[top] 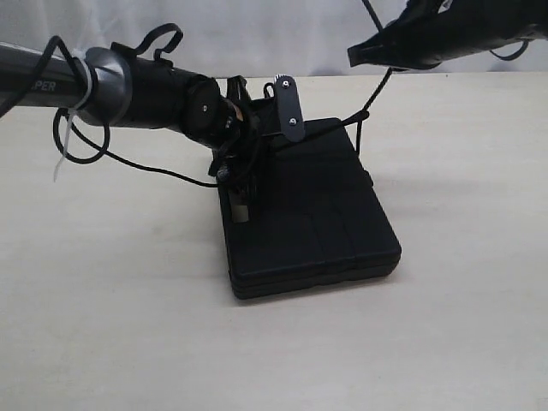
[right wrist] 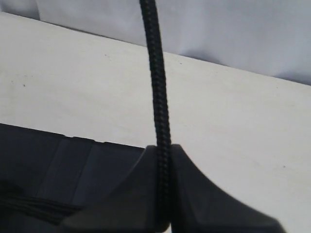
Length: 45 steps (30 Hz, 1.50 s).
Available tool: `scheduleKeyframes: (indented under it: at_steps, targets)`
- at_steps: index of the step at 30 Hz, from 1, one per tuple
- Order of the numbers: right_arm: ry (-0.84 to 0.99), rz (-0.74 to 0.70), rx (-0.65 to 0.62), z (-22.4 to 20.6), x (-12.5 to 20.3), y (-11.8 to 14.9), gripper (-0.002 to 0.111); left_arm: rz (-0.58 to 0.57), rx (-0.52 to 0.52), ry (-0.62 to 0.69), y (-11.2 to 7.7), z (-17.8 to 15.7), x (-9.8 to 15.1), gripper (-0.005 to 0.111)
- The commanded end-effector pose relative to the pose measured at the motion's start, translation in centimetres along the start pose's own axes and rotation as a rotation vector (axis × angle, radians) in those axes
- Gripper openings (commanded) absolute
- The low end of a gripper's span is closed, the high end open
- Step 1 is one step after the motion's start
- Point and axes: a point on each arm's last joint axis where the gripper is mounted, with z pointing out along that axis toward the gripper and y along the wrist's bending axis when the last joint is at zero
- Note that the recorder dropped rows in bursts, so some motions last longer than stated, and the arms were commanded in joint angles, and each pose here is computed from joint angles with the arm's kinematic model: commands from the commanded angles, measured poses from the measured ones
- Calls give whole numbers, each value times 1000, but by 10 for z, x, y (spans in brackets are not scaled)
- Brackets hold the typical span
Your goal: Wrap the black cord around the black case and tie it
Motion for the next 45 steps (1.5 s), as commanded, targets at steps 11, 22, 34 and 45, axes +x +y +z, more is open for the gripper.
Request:
scheduleKeyframes:
  at_steps: [11, 22, 34, 45]
  targets:
    - [224, 212, 154, 57, 77, -96, 4, 71, 48, 24, -5, 0, 1, 0]
    - [285, 303, 199, 68, 105, -127, 4, 114, 64, 38, -8, 6, 5, 0]
    - [289, 299, 195, 61, 100, -126, 4, 83, 62, 15, 4, -28, -7, 55]
    - [277, 290, 185, 33, 80, -122, 4, -153, -92, -132, 12, -19, -21, 0]
